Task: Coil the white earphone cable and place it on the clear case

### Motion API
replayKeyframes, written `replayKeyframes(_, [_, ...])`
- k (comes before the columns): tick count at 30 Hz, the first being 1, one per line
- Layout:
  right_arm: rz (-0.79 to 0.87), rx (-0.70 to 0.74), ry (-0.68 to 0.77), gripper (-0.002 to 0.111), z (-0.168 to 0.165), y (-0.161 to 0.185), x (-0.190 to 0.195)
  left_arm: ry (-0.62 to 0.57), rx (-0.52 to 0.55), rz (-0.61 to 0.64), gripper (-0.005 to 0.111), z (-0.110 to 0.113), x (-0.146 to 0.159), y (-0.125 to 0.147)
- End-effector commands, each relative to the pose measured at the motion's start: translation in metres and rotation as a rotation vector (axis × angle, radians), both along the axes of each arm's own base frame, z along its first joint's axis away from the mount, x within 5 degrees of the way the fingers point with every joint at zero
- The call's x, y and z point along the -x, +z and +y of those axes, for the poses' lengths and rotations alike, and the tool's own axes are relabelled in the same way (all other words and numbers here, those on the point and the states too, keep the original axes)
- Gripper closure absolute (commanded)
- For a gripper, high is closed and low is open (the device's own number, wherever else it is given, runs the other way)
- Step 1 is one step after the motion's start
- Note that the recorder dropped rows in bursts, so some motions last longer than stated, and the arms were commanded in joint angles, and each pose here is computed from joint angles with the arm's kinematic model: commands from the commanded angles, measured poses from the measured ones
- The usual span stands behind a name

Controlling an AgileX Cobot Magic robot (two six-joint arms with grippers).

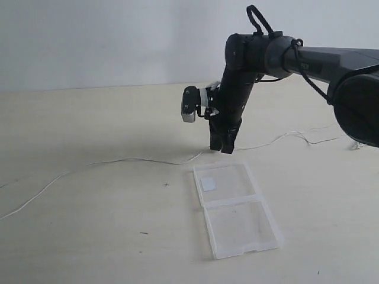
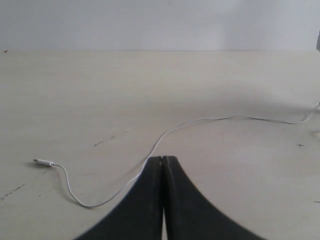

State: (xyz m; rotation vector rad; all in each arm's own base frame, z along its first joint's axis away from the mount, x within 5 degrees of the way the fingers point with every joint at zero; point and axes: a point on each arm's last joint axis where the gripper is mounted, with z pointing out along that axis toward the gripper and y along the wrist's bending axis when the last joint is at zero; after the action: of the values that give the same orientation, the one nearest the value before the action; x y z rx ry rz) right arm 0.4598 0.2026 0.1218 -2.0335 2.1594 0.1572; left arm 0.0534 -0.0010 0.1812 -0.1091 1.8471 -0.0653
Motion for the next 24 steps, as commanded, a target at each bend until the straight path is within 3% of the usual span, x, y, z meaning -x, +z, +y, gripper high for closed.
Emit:
replayKeyframes(1, [-0.124, -0.157, -0.113, 0.108, 0.004, 0.072, 0.001, 0.004, 0.003, -0.008, 0.107, 0.000, 0.000, 0.000])
replayKeyframes(8, [-0.235, -0.452, -0.191, 0.108, 0.006, 0.195, 0.036, 0.004, 0.003, -0.008, 0.107, 0.000, 0.000, 0.000])
replayKeyframes(14, [-0.425, -0.581, -0.214, 0.108, -0.010, 0.282, 0.072, 0.004, 0.003, -0.008, 0.107, 0.000, 0.000, 0.000])
replayKeyframes(24, [-0.338, -0.512, -0.179, 0.108, -0.018, 0.287, 0.090, 0.004, 0.003, -0.008, 0.107, 0.000, 0.000, 0.000])
